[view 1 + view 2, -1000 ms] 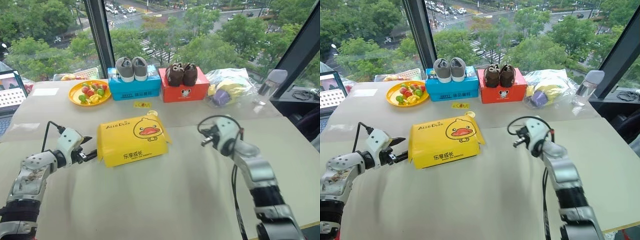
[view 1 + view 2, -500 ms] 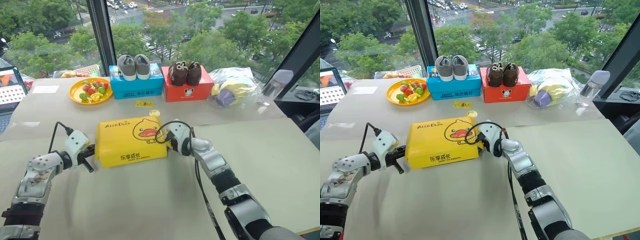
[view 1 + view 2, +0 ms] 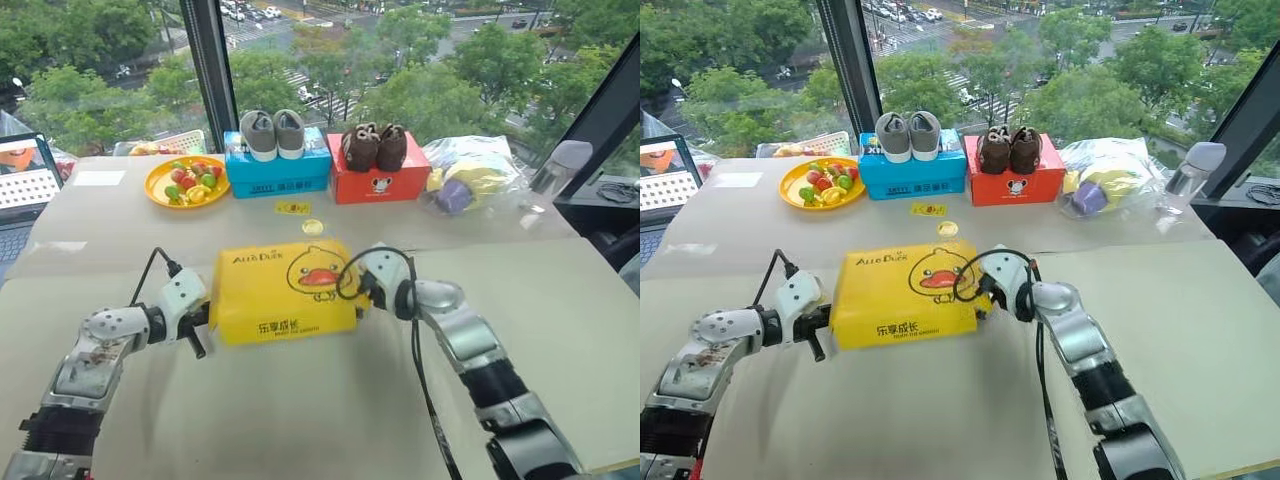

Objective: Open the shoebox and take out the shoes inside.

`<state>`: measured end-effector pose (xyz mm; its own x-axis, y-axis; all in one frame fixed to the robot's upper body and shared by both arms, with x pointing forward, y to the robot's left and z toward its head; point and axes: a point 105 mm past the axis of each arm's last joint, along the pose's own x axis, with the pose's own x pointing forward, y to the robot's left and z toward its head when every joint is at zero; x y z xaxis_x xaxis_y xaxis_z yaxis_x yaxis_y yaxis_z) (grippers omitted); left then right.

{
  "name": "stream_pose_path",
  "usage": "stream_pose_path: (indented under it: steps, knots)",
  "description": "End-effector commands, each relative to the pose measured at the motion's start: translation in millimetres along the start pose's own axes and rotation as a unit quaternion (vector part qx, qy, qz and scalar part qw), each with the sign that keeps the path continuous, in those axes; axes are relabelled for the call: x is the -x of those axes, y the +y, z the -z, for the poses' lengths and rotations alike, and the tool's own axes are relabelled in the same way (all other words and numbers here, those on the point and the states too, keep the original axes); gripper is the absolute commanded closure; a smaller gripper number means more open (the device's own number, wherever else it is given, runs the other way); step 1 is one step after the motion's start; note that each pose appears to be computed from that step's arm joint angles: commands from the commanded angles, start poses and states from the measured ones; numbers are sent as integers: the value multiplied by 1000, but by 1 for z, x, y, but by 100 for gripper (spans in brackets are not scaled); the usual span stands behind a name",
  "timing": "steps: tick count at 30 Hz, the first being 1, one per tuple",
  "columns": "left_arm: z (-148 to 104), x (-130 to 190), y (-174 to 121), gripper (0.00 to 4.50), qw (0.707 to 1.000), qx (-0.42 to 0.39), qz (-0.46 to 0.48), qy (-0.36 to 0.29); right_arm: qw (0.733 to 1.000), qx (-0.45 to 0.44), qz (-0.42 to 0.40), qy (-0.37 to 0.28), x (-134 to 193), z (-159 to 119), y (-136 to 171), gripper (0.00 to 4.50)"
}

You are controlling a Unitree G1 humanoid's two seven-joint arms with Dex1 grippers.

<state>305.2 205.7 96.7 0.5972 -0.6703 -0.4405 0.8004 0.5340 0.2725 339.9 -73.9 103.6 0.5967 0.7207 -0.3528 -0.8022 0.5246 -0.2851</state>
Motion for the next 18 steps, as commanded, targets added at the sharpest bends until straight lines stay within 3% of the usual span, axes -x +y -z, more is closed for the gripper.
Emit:
stream_pose_path:
  steps: [1,8,13,18]
  knots:
    - [-25,-18,-42,449,992,-51,108,-42,995,22,-80,-46,9,-29,47,450]
    - [-21,-13,-51,449,990,-55,130,-31,998,-9,-64,-28,22,-20,60,450]
    - [-7,-7,-50,449,991,-34,125,-14,999,-27,-9,-13,20,-10,39,450]
    - [25,17,-24,449,997,-2,72,24,999,-19,19,22,42,11,17,450]
